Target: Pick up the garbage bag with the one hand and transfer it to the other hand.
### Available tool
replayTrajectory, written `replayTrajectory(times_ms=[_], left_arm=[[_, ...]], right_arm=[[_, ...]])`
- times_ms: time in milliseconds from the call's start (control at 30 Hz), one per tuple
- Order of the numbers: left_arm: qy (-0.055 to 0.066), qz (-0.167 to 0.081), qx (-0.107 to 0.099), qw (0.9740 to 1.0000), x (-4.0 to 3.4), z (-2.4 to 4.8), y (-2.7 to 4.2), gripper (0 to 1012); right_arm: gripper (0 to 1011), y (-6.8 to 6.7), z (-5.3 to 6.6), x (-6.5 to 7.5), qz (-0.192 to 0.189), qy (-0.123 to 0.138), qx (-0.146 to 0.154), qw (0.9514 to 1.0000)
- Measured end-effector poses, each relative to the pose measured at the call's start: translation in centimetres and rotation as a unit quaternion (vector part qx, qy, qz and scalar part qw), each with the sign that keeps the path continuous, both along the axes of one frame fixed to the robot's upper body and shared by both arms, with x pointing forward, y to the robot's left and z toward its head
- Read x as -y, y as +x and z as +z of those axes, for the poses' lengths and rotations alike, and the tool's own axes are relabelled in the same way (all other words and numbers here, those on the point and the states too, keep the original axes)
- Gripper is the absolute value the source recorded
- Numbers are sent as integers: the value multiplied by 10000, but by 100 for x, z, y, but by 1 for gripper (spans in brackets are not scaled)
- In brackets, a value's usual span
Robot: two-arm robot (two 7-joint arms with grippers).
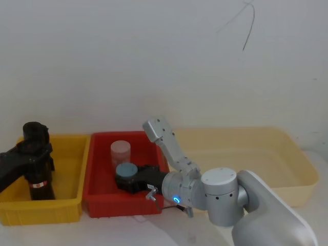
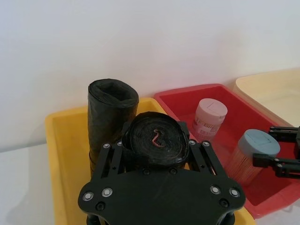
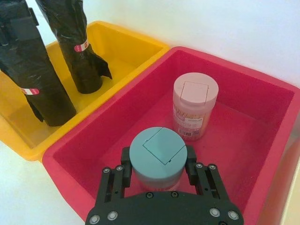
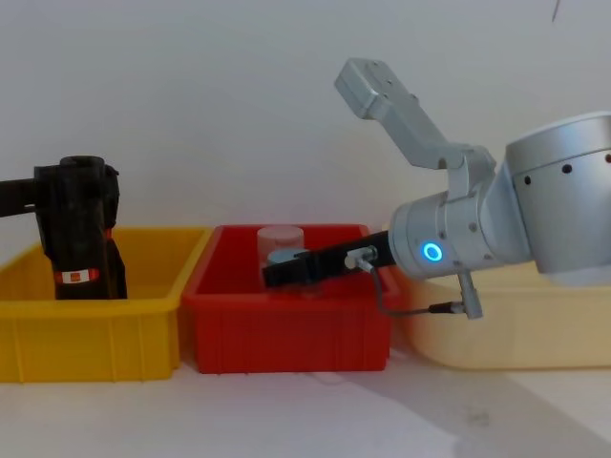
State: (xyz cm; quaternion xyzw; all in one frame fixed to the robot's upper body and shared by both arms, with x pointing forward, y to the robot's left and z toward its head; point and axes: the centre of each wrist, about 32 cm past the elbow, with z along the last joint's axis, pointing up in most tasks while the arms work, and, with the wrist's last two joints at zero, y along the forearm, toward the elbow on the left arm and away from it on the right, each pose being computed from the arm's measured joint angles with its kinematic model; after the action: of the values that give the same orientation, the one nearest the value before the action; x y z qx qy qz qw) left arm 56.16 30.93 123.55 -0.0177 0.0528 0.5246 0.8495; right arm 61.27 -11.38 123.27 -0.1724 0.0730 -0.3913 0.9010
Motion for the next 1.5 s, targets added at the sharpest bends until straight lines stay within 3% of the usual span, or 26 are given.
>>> replayTrajectory(times_ms=[667,900,1000,1033,1100,1200,1400,1467,1500], left_arm=[[5,-2,14,10000,0,5,0,528],[-3,-28,210,9998,18,91,13,528],[-12,-63,392,9992,39,190,28,528],[-12,-63,392,9992,39,190,28,528],[-25,-108,573,9983,61,298,48,528],[-36,-150,705,9974,81,381,67,528],[-65,-332,1184,9924,161,697,174,528],[-67,-353,1235,9917,169,731,191,528],[-68,-406,1347,9900,194,806,238,528]], right_arm=[[646,-6,1,5,-3,11,1,10000],[646,-40,97,44,-4,173,177,9997],[646,-59,176,69,-1,311,313,9990],[646,-69,222,86,-2,390,388,9985],[646,-78,280,109,-9,479,479,9977],[646,-92,391,154,-18,650,644,9958],[646,-107,664,307,-137,983,1076,9892],[646,-108,690,325,-166,1007,1125,9884],[646,-109,713,342,-189,1022,1166,9877]])
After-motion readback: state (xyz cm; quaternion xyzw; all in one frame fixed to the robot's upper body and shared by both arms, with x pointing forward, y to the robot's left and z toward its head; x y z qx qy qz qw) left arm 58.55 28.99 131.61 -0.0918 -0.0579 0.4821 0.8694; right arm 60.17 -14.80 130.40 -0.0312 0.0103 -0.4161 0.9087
